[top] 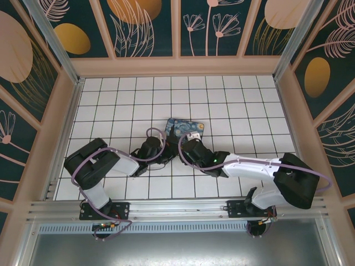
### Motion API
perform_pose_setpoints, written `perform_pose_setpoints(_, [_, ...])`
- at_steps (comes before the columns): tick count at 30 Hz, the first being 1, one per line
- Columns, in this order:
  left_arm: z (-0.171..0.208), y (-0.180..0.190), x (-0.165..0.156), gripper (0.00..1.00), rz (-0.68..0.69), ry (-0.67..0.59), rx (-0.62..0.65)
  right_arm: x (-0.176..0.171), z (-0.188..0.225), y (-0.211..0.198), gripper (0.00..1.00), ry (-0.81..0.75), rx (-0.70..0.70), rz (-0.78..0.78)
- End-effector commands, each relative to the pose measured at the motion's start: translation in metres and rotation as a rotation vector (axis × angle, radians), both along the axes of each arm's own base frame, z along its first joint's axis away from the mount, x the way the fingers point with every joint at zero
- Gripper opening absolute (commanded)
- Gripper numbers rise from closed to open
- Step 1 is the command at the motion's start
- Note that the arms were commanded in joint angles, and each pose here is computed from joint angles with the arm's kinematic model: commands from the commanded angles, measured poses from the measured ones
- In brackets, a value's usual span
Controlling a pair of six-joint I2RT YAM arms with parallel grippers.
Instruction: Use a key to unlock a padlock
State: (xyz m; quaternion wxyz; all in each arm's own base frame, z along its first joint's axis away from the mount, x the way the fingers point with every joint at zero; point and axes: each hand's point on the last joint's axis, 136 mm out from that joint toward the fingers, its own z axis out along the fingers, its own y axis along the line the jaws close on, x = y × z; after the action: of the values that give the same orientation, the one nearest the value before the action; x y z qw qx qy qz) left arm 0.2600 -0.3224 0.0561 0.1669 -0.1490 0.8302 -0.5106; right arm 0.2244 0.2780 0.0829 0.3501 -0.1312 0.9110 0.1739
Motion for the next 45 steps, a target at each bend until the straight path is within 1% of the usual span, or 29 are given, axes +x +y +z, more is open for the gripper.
perform_pose_setpoints(1, [0.026,-0.009,0.011,0.0,-0.019,-0.076,-0.063,-0.01,-0.024,-0.021,0.37,0.019,-0.133,0.004])
perform_pose_setpoints(3, [0.026,-0.009,0.011,0.0,-0.02,-0.075,-0.062,-0.014,-0.028,-0.021,0.35,0.029,-0.131,0.021])
perform_pose_setpoints(8, [0.027,-0.01,0.01,0.0,-0.028,-0.073,-0.066,-0.013,-0.034,-0.018,0.35,0.026,-0.149,0.032])
perform_pose_setpoints(12, [0.026,-0.01,0.009,0.0,-0.031,-0.07,-0.064,-0.005,-0.038,-0.013,0.35,0.015,-0.184,0.026])
perform_pose_setpoints(13, [0.036,-0.01,0.01,0.0,-0.031,-0.089,-0.081,-0.003,-0.04,-0.012,0.35,0.011,-0.196,0.023])
perform_pose_setpoints(16, [0.037,-0.01,0.008,0.0,-0.035,-0.088,-0.082,0.005,-0.042,-0.011,0.35,-0.006,-0.229,0.003])
perform_pose_setpoints(25, [0.034,-0.008,0.005,0.0,-0.037,-0.079,-0.081,0.025,-0.034,-0.005,0.33,-0.05,-0.246,-0.033])
perform_pose_setpoints(27, [0.032,-0.007,0.005,0.0,-0.036,-0.077,-0.079,0.029,-0.031,-0.006,0.3,-0.055,-0.235,-0.044])
perform_pose_setpoints(29, [0.031,-0.007,0.003,0.0,-0.039,-0.074,-0.081,0.034,-0.028,-0.004,0.23,-0.058,-0.221,-0.047])
perform_pose_setpoints(33, [0.026,-0.006,0.001,0.0,-0.045,-0.063,-0.077,0.04,-0.02,0.004,0.0,-0.06,-0.181,-0.032])
perform_pose_setpoints(36, [0.023,-0.004,-0.001,0.0,-0.043,-0.056,-0.079,0.039,-0.012,0.011,0.0,-0.036,-0.082,0.007])
perform_pose_setpoints(39, [0.021,-0.003,-0.002,0.0,-0.038,-0.053,-0.077,0.027,0.0,0.024,0.0,0.023,0.093,0.096])
perform_pose_setpoints(40, [0.021,-0.002,-0.001,0.0,-0.036,-0.056,-0.076,0.023,0.001,0.026,0.04,0.042,0.125,0.115])
perform_pose_setpoints(41, [0.021,-0.003,-0.001,0.0,-0.035,-0.057,-0.076,0.018,0.002,0.027,0.2,0.055,0.142,0.13])
perform_pose_setpoints(42, [0.021,-0.003,0.0,0.0,-0.036,-0.059,-0.074,0.014,0.002,0.027,0.37,0.07,0.16,0.133])
perform_pose_setpoints(43, [0.021,-0.003,0.001,0.0,-0.034,-0.063,-0.07,0.01,0.001,0.023,0.47,0.081,0.173,0.121])
perform_pose_setpoints(44, [0.021,-0.003,0.001,0.01,-0.033,-0.064,-0.065,0.008,-0.001,0.02,0.52,0.088,0.188,0.108])
perform_pose_setpoints(45, [0.02,-0.002,0.001,0.09,-0.032,-0.063,-0.057,0.006,0.0,0.017,0.58,0.09,0.211,0.093])
